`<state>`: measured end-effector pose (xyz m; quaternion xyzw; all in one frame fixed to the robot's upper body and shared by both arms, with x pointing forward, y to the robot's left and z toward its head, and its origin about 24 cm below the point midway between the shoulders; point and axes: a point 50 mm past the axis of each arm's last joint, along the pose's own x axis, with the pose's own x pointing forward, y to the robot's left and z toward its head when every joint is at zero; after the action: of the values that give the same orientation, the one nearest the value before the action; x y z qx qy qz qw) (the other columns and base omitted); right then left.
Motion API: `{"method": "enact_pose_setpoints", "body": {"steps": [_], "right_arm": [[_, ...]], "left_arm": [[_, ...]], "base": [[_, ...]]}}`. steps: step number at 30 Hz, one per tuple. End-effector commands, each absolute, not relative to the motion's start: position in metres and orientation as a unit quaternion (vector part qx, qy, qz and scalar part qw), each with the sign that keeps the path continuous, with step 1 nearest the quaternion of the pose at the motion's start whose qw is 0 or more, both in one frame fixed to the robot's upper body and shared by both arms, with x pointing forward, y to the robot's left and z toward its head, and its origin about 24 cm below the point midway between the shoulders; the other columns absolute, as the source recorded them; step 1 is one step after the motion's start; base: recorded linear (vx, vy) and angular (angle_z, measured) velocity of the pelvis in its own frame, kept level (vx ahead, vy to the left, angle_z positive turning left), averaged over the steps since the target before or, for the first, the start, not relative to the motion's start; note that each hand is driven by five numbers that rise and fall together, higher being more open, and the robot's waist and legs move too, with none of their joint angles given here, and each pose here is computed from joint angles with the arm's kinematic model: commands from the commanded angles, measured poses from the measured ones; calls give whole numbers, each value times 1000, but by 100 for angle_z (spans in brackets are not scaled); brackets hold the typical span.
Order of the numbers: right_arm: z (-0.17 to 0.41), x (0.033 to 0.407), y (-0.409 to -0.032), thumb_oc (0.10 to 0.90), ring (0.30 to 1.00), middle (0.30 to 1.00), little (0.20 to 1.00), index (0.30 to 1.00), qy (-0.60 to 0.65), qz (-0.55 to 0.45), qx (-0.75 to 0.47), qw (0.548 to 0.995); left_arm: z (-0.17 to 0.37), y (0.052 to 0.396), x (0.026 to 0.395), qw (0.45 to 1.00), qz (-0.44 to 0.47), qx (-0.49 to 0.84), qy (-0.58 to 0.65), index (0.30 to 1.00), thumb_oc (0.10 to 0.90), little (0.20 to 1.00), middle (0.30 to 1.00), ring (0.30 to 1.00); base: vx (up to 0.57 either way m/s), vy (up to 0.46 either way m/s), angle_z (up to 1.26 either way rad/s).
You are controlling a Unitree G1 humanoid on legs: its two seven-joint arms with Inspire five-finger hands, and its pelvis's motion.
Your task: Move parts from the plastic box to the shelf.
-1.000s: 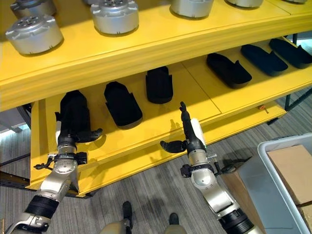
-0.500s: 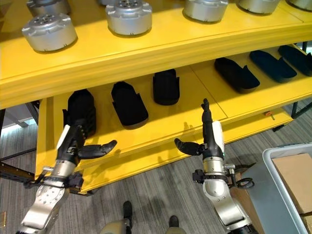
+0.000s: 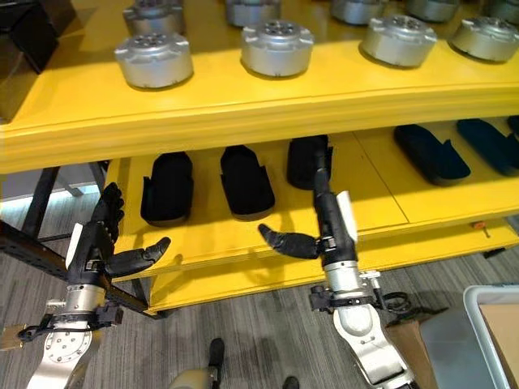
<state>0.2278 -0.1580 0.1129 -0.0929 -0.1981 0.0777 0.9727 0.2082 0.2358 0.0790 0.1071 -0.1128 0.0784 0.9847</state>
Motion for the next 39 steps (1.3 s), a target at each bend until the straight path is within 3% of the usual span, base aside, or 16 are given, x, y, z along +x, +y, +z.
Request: {"method": "enact_pose_setpoints", "body": {"steps": [1, 11, 20, 27, 39], "right_arm": [[150, 232, -144, 900, 1000, 1000, 1000, 1000, -284, 128, -31, 950], [138, 243, -105, 900, 1000, 1000, 1000, 1000, -216, 221, 21, 951], [160, 243, -92, 900, 1000, 1000, 1000, 1000, -322, 200, -133, 916], [157, 257, -98, 900, 1000, 1000, 1000, 1000, -310, 114, -134, 934], [154, 270, -98, 900, 1000, 1000, 1000, 1000, -302, 27, -94, 948]], "left_arm": [[115, 237, 222, 966, 86, 87, -226, 1000, 900, 1000, 1000, 1000], [105, 229, 235, 972, 86, 77, -206, 1000, 900, 1000, 1000, 1000], [106, 217, 228, 975, -5, 72, -211, 1000, 900, 1000, 1000, 1000], [110, 209, 215, 966, -104, 52, -230, 1000, 900, 1000, 1000, 1000], [109, 213, 203, 962, -116, 21, -246, 1000, 900, 1000, 1000, 1000]], "base": [[15, 12, 8], [12, 15, 5], [2, -1, 9], [-16, -28, 6], [-23, 11, 9]]}}
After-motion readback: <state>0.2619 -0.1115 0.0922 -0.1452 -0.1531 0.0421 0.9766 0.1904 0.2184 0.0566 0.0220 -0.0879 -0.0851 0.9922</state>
